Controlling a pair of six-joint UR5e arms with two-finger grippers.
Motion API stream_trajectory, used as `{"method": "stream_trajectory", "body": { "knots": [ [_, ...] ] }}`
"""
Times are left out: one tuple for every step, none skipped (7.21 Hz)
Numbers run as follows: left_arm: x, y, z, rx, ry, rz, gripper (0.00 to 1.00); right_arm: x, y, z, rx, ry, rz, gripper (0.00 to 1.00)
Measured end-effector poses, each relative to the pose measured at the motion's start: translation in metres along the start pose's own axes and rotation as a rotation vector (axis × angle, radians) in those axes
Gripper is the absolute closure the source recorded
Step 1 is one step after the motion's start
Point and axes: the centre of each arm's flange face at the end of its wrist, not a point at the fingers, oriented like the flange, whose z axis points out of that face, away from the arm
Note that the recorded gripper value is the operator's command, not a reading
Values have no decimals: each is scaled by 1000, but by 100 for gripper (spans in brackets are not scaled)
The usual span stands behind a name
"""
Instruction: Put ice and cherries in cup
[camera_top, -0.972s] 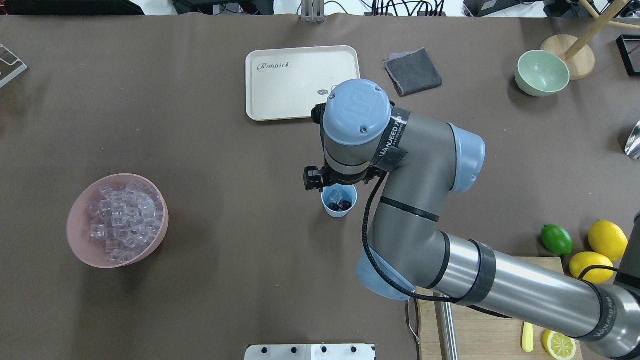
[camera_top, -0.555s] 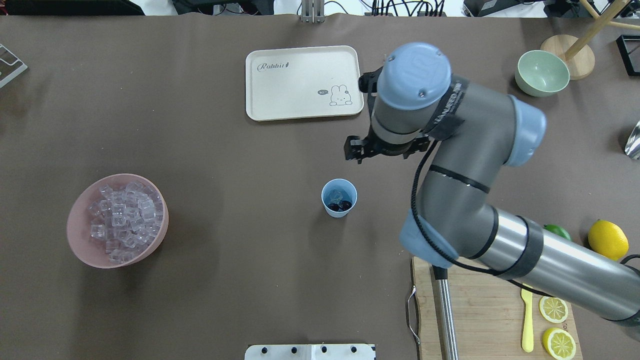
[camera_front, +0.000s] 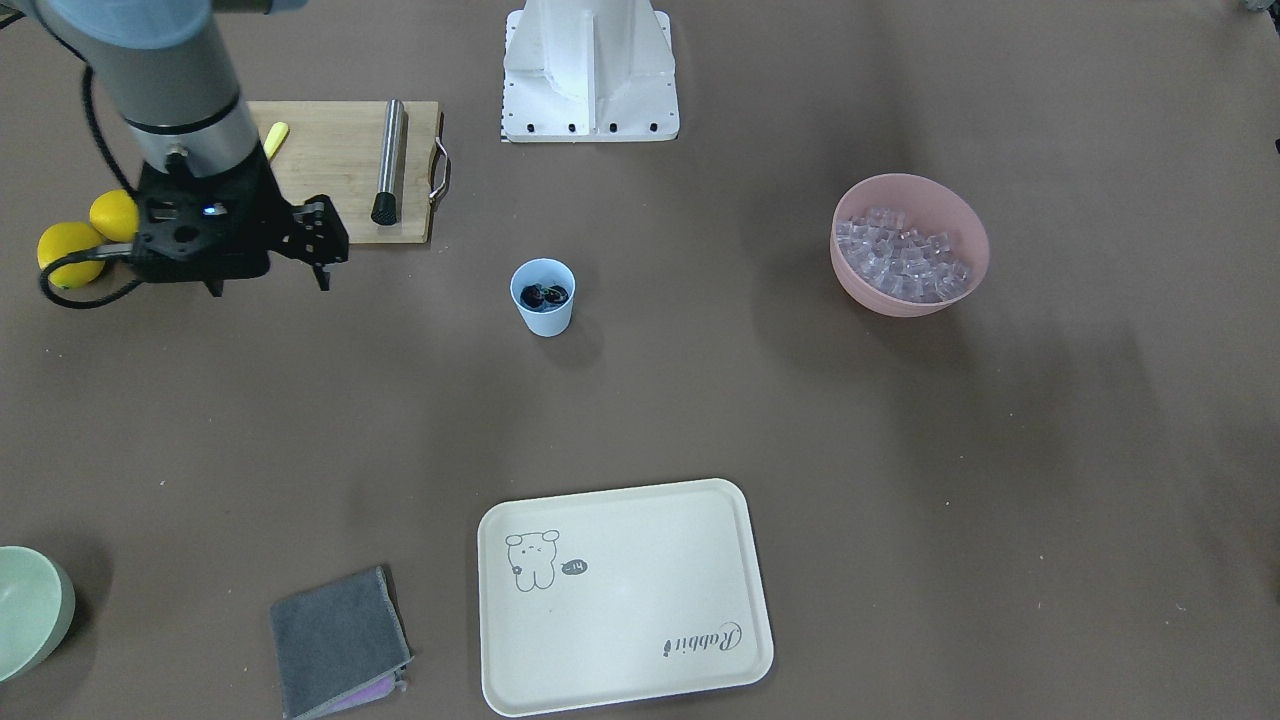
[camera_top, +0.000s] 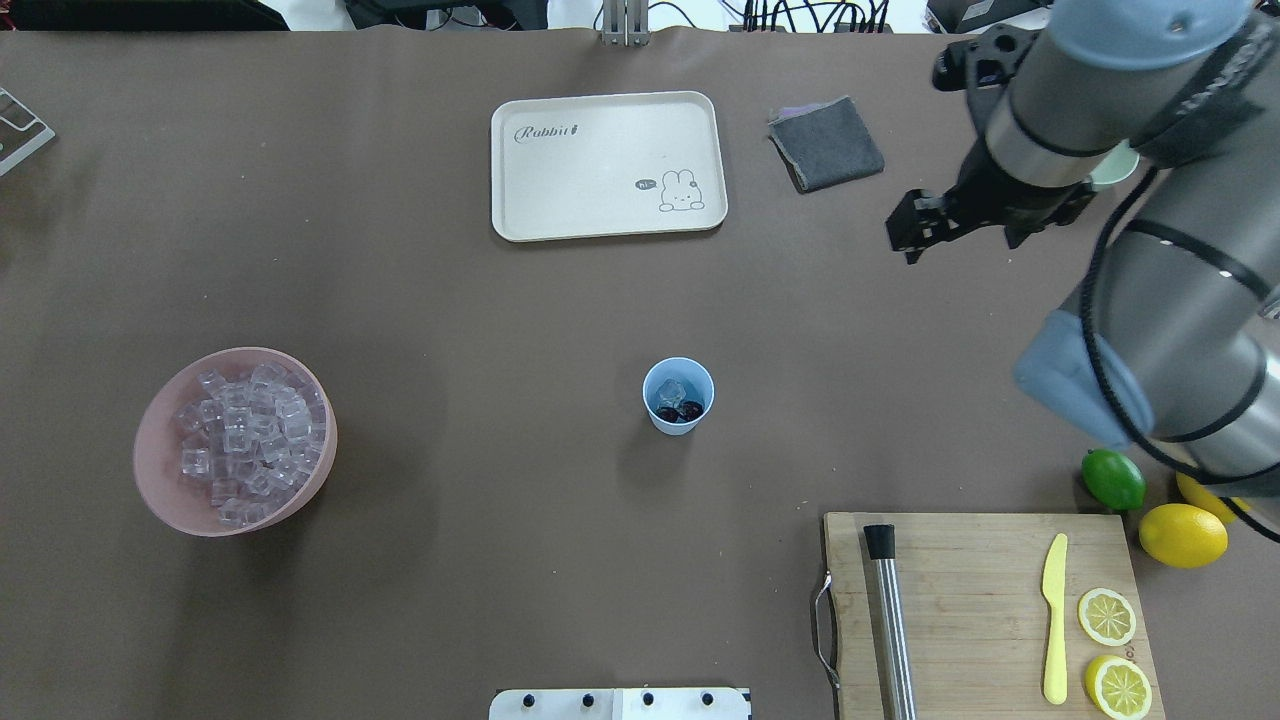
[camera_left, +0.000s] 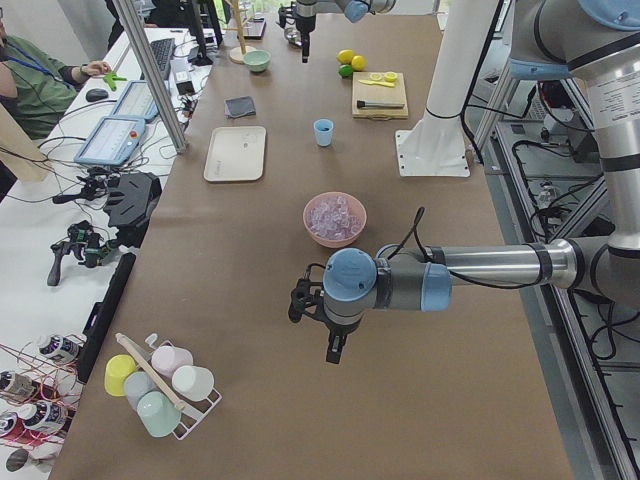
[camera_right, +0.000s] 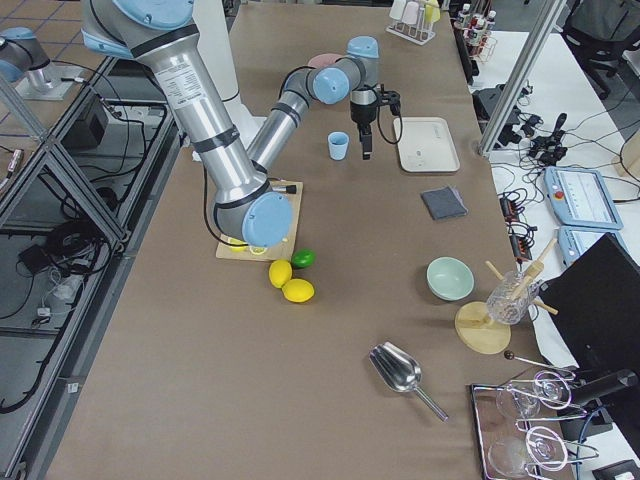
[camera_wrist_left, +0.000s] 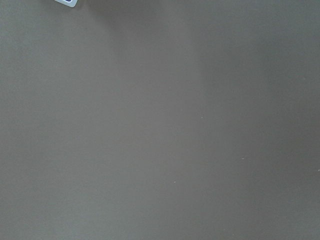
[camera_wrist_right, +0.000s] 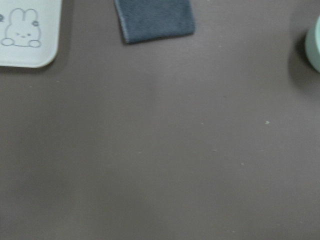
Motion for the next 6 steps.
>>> {"method": "stream_trajectory", "body": {
  "knots": [
    [18, -11, 2, -8, 6, -58, 2, 47, 5, -3, -14, 15, -11, 0],
    [30, -19, 3, -13, 9, -103, 1, 107, 10, -2, -35, 37, -41, 0],
    [35, -21, 4, -17, 9, -121, 2, 180, 20, -1, -64, 53, -71, 0],
    [36, -21, 6, -22, 8, -129, 1, 257, 36, 0, -93, 68, -107, 0],
    [35, -19, 8, -27, 6, -134, 2, 329, 59, 2, -124, 80, -133, 0],
    [34, -19, 9, -28, 4, -135, 1, 386, 85, 8, -157, 80, -119, 0]
  ]
}}
